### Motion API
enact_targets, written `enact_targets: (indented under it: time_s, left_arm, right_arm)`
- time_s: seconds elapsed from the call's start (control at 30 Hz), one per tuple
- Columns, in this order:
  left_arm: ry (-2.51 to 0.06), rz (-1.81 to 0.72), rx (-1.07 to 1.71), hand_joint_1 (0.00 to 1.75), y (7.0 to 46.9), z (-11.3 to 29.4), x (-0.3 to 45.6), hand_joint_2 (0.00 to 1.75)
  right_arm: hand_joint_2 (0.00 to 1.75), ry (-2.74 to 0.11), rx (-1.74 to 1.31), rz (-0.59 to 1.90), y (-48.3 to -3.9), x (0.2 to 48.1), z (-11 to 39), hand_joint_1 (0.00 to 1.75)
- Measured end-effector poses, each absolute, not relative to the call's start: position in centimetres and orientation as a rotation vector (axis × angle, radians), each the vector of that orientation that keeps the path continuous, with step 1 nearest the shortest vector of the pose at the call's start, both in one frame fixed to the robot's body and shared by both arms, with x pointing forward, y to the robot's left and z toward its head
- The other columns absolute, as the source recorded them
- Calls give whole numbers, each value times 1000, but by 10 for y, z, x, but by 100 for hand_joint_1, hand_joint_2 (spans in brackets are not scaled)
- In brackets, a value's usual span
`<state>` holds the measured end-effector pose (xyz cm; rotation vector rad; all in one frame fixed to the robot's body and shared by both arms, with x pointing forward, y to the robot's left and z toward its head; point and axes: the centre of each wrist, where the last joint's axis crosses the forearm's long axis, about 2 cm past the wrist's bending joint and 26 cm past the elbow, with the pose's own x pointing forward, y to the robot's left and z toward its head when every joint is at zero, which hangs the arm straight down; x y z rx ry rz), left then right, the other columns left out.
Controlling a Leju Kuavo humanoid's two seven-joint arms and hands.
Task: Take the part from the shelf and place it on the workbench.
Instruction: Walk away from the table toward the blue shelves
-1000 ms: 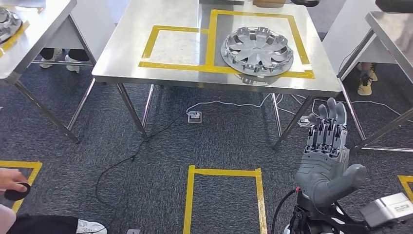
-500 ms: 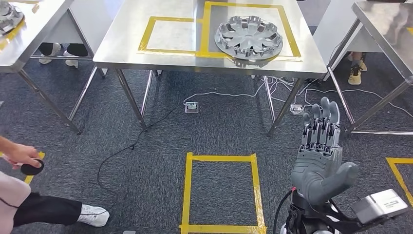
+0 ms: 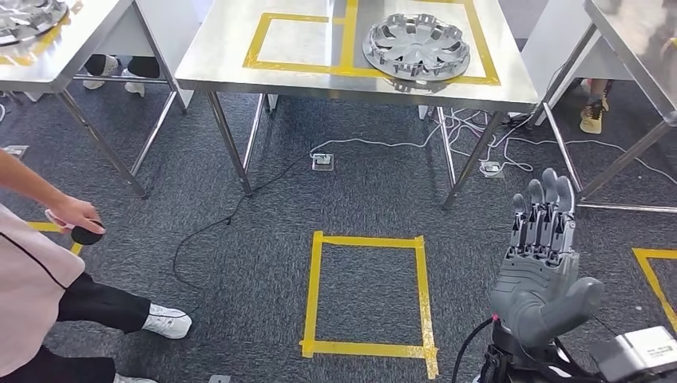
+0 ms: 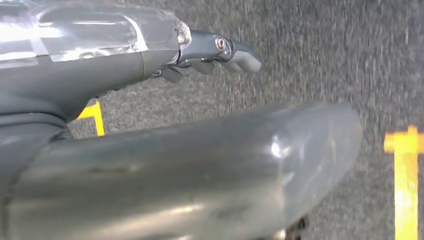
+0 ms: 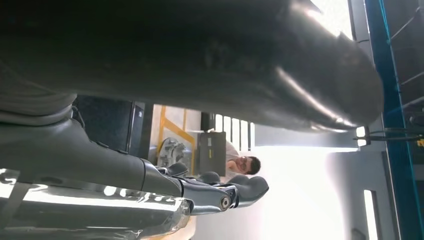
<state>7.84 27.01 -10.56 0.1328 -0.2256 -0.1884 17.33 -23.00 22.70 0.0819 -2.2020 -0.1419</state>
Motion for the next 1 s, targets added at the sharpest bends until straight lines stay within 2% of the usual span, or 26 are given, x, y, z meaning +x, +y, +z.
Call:
enact_targets:
  time_s: [1.0]
  left_arm:
    - [-216, -192, 132, 0, 269, -106, 76, 0]
  right_arm:
    - [0, -2175, 82, -173, -227, 170, 228, 0]
